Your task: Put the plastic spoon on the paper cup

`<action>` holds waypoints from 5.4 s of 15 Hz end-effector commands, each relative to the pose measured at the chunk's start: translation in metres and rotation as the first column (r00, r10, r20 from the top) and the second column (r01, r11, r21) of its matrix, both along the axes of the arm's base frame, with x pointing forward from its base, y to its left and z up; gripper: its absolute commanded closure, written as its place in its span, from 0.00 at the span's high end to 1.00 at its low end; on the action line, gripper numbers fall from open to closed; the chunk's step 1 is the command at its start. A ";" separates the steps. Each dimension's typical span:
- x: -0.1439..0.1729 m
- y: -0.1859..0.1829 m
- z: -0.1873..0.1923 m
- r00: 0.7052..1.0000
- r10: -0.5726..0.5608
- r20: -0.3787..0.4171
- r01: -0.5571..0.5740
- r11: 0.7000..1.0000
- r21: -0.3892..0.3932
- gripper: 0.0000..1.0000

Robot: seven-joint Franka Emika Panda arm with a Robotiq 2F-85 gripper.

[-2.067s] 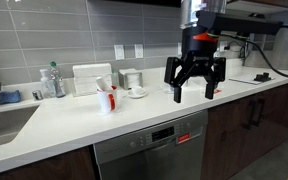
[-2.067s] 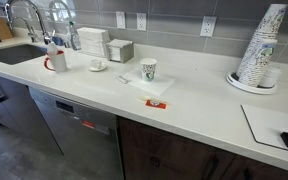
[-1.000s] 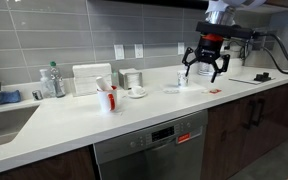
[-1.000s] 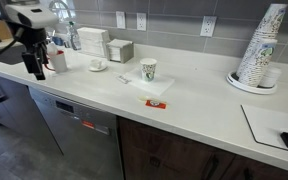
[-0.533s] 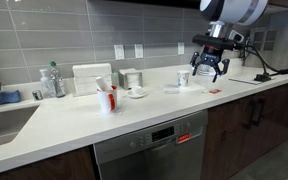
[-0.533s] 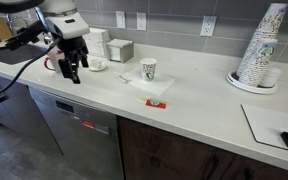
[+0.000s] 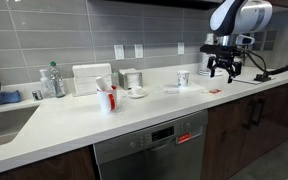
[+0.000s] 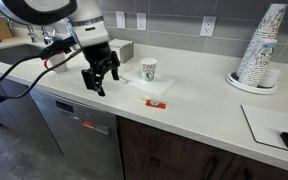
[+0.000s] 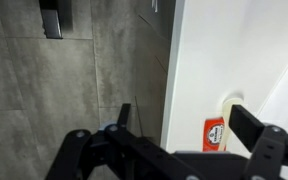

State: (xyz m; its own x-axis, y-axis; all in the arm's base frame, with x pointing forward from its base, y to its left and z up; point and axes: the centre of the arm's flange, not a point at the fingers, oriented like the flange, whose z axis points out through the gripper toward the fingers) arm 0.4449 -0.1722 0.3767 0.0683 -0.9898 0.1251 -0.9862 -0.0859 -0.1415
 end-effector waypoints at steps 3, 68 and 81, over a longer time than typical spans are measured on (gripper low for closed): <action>0.000 -0.005 -0.001 1.000 -0.024 0.000 0.024 1.000 -0.001 1.00; 0.159 -0.144 -0.081 0.985 0.146 -0.094 -0.123 0.968 0.221 0.04; 0.176 -0.126 0.067 0.991 0.046 0.125 -0.082 0.949 0.304 0.04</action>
State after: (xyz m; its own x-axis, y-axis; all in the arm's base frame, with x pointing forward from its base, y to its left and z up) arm 0.6088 -0.3078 0.4235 0.1600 -0.9770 -0.1407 -0.9710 -0.1301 -0.2007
